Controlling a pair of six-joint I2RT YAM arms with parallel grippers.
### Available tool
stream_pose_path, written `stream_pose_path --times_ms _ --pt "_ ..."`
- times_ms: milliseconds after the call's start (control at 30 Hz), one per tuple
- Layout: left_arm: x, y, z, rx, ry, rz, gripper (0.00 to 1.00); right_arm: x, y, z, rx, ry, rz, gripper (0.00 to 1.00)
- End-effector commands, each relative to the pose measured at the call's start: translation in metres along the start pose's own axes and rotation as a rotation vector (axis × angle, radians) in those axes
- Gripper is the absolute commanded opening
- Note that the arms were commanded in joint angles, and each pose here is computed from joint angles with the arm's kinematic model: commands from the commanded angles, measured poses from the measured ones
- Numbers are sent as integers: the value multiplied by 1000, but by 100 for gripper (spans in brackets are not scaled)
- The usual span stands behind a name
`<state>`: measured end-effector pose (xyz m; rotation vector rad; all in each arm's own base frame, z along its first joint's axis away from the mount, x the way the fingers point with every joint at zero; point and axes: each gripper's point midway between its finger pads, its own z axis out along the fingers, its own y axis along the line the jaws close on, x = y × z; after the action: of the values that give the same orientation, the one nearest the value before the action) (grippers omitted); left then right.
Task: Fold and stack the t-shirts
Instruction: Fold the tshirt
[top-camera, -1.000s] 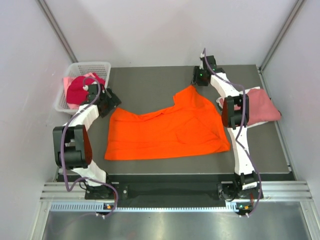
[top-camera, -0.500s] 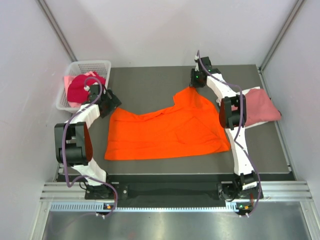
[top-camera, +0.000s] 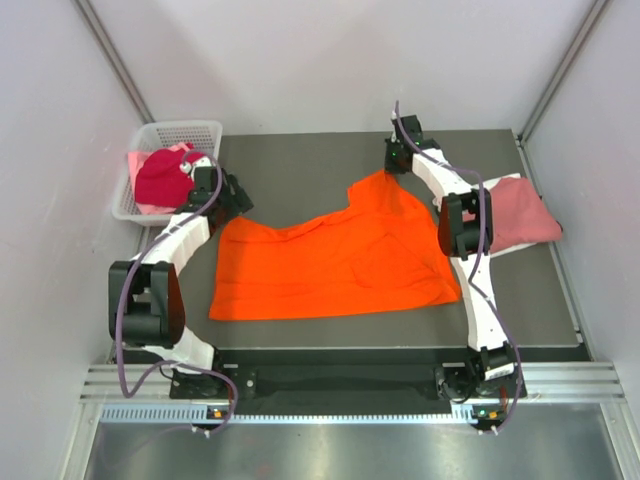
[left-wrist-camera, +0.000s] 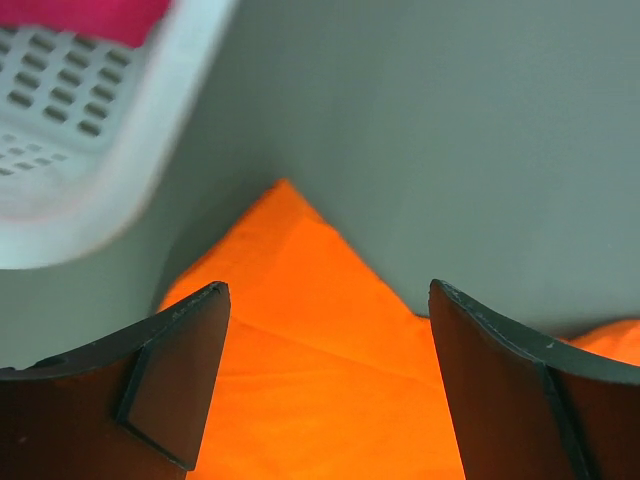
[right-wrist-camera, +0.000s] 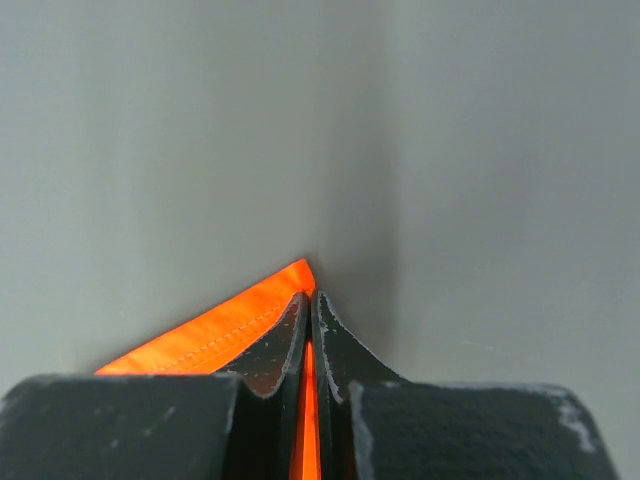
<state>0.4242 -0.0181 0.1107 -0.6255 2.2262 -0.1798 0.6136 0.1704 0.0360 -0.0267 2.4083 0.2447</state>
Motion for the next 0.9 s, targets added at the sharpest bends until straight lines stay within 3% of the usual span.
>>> stream_pose_path --times_ms 0,333,667,867 --pt "-28 -16 -12 4 -132 67 85 -28 -13 -19 48 -82 56 0" --pt "-27 -25 16 -11 -101 125 81 -57 -74 -28 99 -154 205 0" --pt "-23 -46 62 -95 -64 248 74 -51 -92 -25 106 -147 223 0" --pt "-21 -38 88 -212 -15 280 69 -50 -88 -26 64 -154 222 0"
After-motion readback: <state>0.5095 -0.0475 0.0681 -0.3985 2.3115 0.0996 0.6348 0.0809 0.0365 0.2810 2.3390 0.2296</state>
